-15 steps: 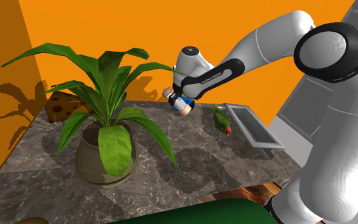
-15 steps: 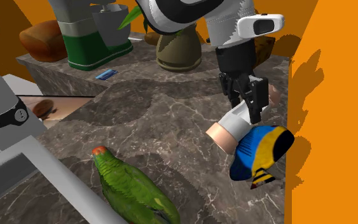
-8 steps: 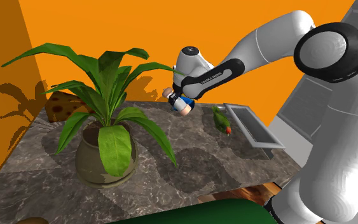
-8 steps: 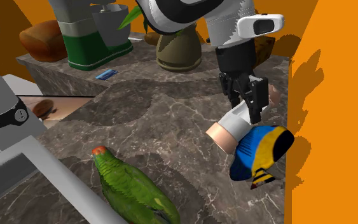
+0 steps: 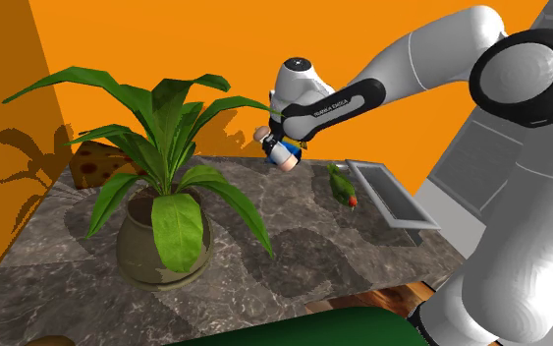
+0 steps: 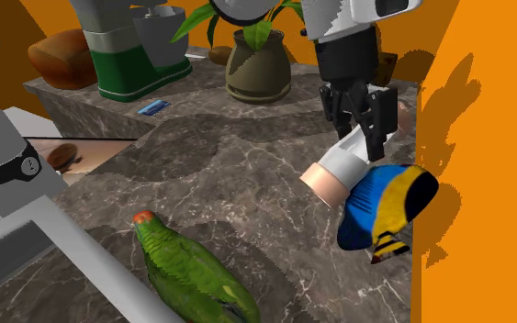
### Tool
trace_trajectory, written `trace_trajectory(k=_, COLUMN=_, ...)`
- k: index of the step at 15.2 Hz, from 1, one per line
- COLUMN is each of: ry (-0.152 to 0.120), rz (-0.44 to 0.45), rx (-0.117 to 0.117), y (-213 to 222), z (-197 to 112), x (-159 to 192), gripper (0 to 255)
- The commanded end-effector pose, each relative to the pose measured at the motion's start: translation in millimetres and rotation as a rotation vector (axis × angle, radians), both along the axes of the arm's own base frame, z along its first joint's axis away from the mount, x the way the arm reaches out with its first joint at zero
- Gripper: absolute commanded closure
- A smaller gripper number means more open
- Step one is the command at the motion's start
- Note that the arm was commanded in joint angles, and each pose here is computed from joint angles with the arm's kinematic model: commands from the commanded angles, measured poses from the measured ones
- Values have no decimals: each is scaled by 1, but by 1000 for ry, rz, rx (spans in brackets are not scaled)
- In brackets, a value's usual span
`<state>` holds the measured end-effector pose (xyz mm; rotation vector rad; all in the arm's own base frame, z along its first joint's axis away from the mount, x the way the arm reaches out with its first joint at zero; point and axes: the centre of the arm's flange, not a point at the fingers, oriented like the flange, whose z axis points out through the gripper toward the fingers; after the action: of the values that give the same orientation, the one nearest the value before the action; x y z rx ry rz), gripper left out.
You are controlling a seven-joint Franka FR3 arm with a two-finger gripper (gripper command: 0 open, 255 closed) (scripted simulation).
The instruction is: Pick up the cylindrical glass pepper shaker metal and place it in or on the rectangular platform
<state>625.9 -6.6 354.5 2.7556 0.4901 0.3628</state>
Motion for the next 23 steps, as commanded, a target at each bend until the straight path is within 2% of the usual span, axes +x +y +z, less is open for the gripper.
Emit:
trace_trajectory(k=1, ry=-1, rz=0, rx=0, y=0, z=12, x=0, gripper=255)
trace_trajectory(k=23, ry=-1, rz=0, rx=0, y=0, z=128, x=0, gripper=255)
